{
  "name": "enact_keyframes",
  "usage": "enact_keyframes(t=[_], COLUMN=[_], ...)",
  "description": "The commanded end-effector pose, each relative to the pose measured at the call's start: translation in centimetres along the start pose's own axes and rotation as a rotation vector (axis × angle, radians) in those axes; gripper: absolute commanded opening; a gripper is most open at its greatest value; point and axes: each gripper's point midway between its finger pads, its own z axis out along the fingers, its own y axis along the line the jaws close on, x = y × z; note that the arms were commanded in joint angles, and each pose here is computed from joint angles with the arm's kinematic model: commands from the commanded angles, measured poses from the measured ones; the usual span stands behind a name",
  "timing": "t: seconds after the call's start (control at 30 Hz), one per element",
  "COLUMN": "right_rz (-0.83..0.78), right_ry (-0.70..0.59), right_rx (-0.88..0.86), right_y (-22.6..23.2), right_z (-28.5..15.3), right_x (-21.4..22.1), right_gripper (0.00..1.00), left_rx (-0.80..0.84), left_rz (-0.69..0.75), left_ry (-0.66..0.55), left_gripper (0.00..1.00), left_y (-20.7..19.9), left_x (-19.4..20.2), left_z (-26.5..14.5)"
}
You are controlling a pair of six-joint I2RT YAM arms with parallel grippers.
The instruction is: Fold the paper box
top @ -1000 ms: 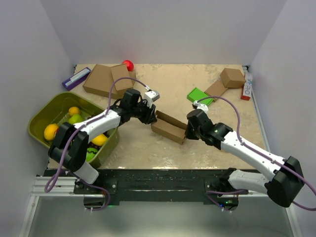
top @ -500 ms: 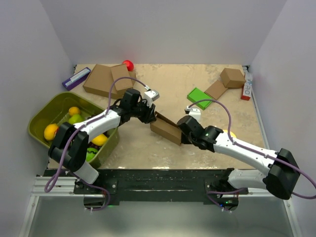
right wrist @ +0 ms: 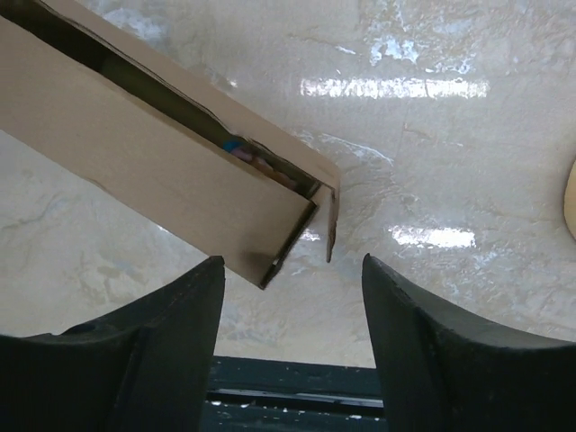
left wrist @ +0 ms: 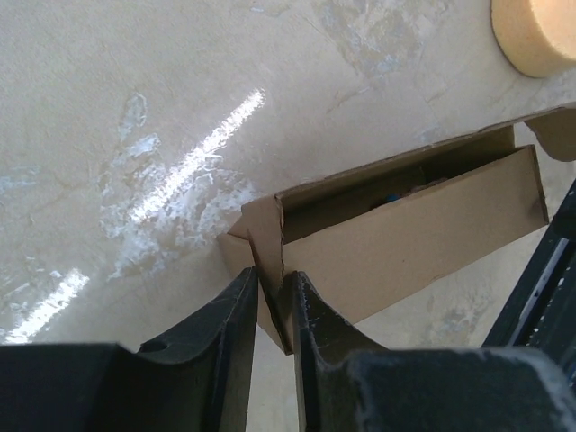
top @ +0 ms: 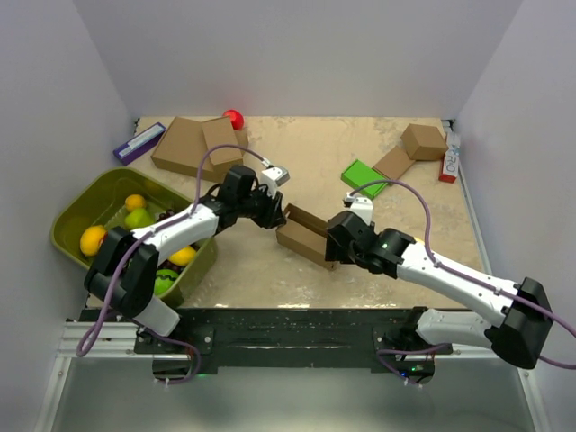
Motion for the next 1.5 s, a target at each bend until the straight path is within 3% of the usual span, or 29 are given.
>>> enact_keyframes(t=[0.0, 0.17, 0.3, 0.47, 0.7, 0.83, 0.87, 1.1, 1.23, 1.47], right_rz=[0.046, 0.04, 0.032, 0.013, -0.026, -0.074, -0.09, -0.209, -0.302, -0.464], right_ry=[-0.079, -0.096, -0.123, -0.123, -0.123, -0.205, -0.231, -0.223, -0.21, -0.263], right_rx=[-0.022, 0.03, 0.026, 0.019, -0.011, -0.1, -0.117, -0.322, -0.296, -0.265], right_y=[0.4, -1.6, -2.3, -2.5, -1.5, 1.6, 2.4, 9.6, 10.9, 11.6], right_z=[-2.1, -2.2, -2.8, -2.9, -2.6, -5.2, -6.0, -6.1, -2.8, -0.7], right_x=[-2.8, -3.5, -4.4, -4.3, -4.5, -5.6, -5.6, -4.6, -3.1, -3.4], right_gripper=[0.68, 0.68, 0.65, 0.61, 0.57, 0.75, 0.76, 0.68, 0.65, 0.64], left_rx=[0.052, 0.058, 0.011, -0.062, -0.067, -0.067, -0.061, -0.055, -0.039, -0.029], left_rz=[-0.074, -0.11, -0.082, -0.028, 0.012, 0.03, 0.033, 0.063, 0.068, 0.076], left_ry=[-0.078, -0.11, -0.134, -0.125, -0.099, -0.126, -0.124, -0.108, -0.1, -0.109], left_gripper=[0.26, 0.31, 0.56, 0.72, 0.66, 0.64, 0.63, 0.55, 0.48, 0.43], left_y=[-2.1, -2.9, -2.7, -1.6, -1.0, -0.9, -1.0, -0.5, -0.6, -0.7], left_x=[-1.3, -1.7, -2.5, -3.3, -3.9, -4.8, -4.8, -4.9, -4.6, -4.5], left_z=[-1.2, -2.4, -4.0, -4.7, -3.6, -3.7, -3.5, -2.5, -2.1, -2.1])
